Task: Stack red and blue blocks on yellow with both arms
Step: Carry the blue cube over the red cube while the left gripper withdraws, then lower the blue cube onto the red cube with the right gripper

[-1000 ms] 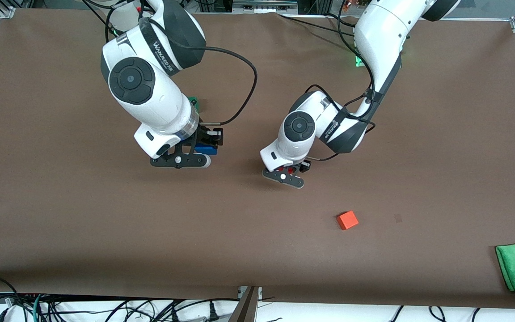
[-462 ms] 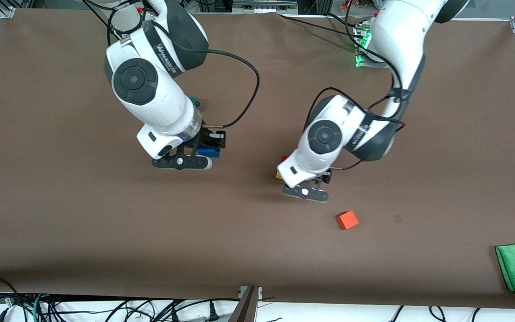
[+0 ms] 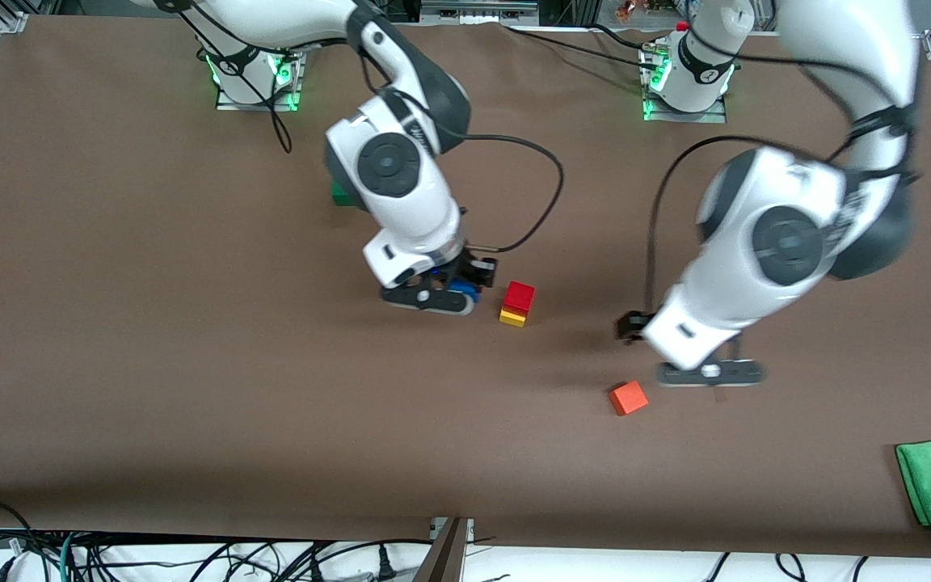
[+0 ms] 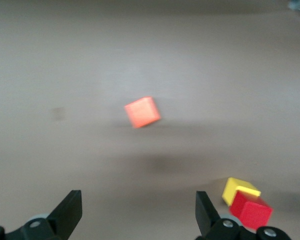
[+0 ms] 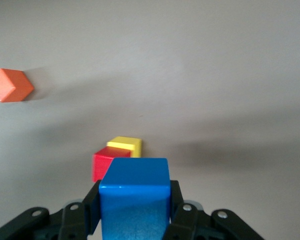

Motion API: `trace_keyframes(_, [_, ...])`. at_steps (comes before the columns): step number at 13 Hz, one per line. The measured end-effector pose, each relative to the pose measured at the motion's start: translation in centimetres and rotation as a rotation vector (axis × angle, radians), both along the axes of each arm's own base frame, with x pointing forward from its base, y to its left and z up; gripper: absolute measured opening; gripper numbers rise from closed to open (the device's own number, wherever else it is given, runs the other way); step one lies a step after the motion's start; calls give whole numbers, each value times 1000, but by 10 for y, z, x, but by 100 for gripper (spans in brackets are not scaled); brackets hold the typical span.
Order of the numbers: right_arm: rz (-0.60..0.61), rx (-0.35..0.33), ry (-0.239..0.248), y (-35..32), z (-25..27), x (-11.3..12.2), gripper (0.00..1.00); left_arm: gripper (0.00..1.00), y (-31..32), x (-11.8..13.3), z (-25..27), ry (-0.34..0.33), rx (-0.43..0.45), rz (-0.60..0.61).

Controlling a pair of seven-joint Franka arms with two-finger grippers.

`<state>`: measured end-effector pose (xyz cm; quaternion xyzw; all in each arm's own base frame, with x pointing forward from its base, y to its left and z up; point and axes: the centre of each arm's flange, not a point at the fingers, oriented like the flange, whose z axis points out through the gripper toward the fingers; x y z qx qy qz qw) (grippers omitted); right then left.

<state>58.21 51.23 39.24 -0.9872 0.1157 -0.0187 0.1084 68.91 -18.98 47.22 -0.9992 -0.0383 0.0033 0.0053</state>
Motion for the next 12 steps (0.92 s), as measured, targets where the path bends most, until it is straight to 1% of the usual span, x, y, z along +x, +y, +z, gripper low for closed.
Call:
trace_keyframes(1, [-39, 20, -10, 14, -9, -6, 55, 100, 36, -2, 22, 10, 10, 33])
trace_keyframes(2, [-72, 39, -19, 27, -16, -12, 55, 100, 73, -6, 43, 19, 12, 35])
trace_keyframes(4, [-95, 61, -31, 46, -30, -23, 55, 100, 130, -19, 80, 24, 3, 11])
trace_keyframes(5, [-99, 68, -37, 52, -39, -26, 55, 100, 147, -28, 96, 34, -5, 14])
trace_keyframes(8, [-101, 75, -49, 58, -63, -26, 55, 100, 175, -58, 130, 35, 1, 48])
trace_keyframes(10, [-101, 67, -44, 58, -74, -26, 55, 100, 187, -76, 137, 44, 13, 70])
trace_keyframes(12, [-101, 61, -39, 58, -82, -26, 55, 100, 192, -84, 135, 57, 15, 83])
